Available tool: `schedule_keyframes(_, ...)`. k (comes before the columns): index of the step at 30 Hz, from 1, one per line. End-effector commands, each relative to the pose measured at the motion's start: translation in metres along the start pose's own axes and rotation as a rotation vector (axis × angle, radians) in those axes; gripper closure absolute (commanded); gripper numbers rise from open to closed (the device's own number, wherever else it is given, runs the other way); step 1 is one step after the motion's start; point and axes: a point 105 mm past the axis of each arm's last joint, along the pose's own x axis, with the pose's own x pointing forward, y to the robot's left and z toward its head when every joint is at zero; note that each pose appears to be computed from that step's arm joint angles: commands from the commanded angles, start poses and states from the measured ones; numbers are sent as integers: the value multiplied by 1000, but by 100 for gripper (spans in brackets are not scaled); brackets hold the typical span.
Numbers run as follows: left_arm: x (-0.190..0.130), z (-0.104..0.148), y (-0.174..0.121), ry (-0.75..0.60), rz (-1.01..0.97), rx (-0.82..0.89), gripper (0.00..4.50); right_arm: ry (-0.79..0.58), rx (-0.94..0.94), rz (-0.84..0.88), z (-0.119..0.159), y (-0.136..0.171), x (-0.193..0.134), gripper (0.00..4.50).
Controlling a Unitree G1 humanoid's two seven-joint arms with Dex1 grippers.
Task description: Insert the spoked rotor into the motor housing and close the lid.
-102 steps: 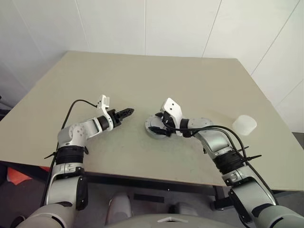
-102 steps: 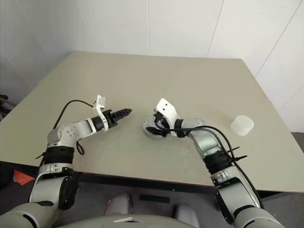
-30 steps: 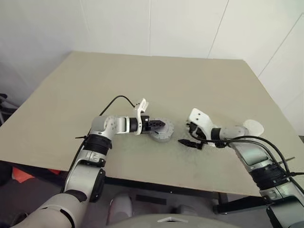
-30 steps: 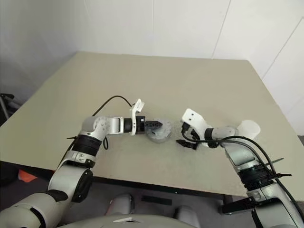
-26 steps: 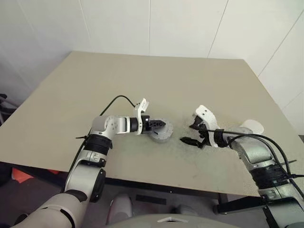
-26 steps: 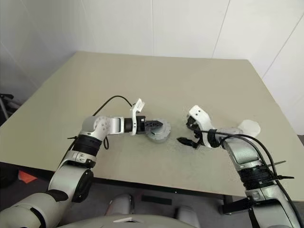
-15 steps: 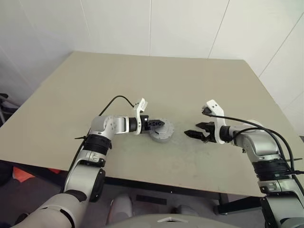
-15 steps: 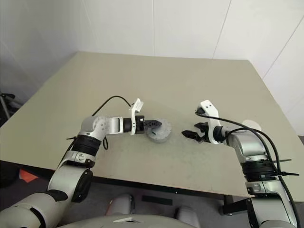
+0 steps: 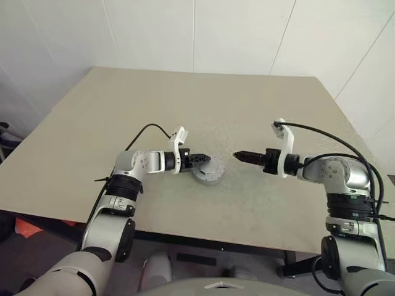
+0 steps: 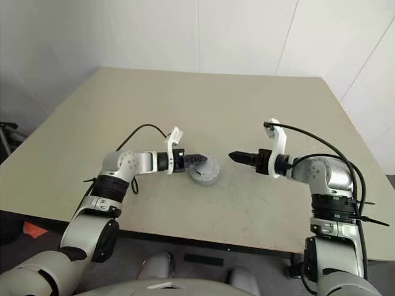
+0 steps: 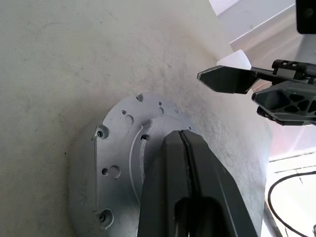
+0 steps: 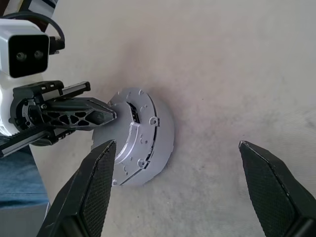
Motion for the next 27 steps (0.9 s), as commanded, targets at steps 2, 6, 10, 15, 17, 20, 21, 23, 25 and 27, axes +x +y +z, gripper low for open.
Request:
schedule_keyframes(2, -4, -11, 17, 32, 86, -23, 450, -51, 93, 47, 5, 8, 2, 2)
schedule_keyframes(6, -7, -7, 20, 12, 97, -28, 450, -55, 197, 54, 4, 9, 8, 2)
schedule_keyframes(10, -8, -2, 22, -8, 106, -28, 450, -29, 257, 61, -6, 13, 17, 2)
schedule_keyframes(15, -11, 5, 25, -34, 121, -29, 450, 26, 269, 66, -18, 21, 24, 2)
schedule_keyframes(17, -12, 7, 26, -42, 129, -30, 450, 38, 272, 71, -20, 23, 25, 2)
schedule_keyframes(20, -14, 10, 27, -48, 131, -31, 450, 46, 275, 81, -21, 26, 25, 2)
schedule_keyframes(21, -14, 10, 27, -49, 129, -32, 450, 52, 273, 85, -22, 27, 25, 2)
schedule_keyframes(23, -14, 11, 26, -49, 121, -33, 450, 60, 270, 92, -24, 30, 27, 2)
schedule_keyframes(25, -13, 11, 25, -49, 115, -33, 450, 64, 272, 95, -25, 31, 29, 2)
schedule_keyframes(27, -13, 11, 24, -49, 112, -33, 450, 70, 274, 100, -27, 33, 31, 2)
